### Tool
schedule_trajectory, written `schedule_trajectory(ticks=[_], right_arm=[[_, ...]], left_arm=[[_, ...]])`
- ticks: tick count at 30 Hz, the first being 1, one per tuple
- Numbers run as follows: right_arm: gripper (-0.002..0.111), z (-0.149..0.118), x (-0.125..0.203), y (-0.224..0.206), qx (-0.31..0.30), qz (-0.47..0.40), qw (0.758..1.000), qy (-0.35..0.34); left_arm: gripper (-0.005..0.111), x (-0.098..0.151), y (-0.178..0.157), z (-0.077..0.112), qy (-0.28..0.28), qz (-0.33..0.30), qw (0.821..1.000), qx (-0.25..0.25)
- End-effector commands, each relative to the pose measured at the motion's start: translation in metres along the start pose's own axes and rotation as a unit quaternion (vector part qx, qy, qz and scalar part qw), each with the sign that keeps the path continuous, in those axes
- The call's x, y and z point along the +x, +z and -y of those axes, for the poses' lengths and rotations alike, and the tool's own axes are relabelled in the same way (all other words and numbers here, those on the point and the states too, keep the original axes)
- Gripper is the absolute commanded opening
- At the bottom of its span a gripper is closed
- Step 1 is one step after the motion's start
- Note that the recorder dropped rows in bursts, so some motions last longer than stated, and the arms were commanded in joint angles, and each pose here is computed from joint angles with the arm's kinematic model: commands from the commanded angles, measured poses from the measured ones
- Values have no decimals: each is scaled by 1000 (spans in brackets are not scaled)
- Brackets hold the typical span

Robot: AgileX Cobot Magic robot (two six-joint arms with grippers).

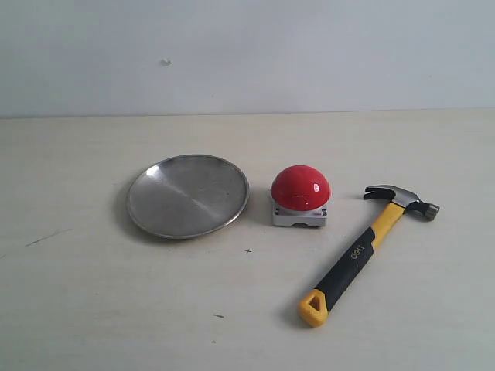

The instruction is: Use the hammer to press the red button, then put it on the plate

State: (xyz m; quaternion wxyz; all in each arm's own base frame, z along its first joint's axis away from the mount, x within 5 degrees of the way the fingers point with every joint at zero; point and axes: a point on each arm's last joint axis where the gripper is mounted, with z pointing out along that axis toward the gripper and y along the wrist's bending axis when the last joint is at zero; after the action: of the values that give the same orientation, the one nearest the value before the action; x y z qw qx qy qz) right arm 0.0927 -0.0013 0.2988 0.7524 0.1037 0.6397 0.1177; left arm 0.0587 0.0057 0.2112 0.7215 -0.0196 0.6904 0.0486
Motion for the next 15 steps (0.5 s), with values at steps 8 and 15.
schedule_trajectory(ticks=[8,15], right_arm=[[0,-22,-23,7,-80,-41,996,17],[0,-16,-16,6,-48,-79,990,104]], left_arm=[[0,1,-1,0,1,1,1000,-2],[0,1,-1,0,1,1,1000,-2]])
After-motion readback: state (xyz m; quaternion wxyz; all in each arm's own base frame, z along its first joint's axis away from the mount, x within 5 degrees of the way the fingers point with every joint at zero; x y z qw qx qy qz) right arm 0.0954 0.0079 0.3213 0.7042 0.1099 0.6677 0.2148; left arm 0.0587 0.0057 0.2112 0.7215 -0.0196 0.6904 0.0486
